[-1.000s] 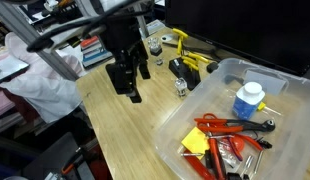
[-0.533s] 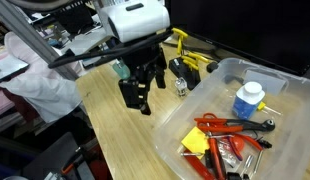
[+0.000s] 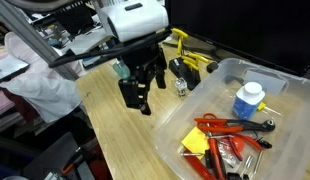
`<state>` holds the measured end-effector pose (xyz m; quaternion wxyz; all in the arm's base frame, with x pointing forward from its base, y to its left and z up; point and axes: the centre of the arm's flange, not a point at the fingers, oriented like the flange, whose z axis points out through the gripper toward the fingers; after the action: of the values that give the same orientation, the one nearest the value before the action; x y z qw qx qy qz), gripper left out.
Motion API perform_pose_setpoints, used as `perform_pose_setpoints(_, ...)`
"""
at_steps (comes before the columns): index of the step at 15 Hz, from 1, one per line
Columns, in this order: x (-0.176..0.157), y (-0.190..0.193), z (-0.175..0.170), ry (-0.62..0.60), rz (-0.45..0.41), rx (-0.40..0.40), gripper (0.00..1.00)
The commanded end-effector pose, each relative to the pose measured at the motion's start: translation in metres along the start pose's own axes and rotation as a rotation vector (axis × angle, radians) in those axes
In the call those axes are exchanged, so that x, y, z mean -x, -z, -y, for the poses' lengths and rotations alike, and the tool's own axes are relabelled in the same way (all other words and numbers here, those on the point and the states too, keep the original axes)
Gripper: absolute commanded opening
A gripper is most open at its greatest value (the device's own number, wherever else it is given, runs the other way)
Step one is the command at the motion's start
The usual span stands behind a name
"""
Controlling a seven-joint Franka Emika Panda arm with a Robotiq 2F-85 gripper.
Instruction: Pick up a bolt from the box and set it on the table
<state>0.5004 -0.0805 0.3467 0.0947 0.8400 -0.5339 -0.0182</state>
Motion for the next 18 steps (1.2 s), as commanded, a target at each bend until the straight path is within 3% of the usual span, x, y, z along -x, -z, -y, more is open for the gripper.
perform_pose_setpoints(1, -0.015, -0.013, -0.006, -0.075, 0.001, -0.004, 1.00)
perform_pose_setpoints(8, -0.076, -0.058, -0.028, -0.209, 0.031, -0.018, 1.00)
perform_pose_setpoints(12, -0.102, -0.068, -0.023, -0.278, 0.002, -0.070, 1.00)
perform_pose_setpoints(18, -0.102, -0.070, -0.020, -0.283, 0.017, -0.076, 1.00)
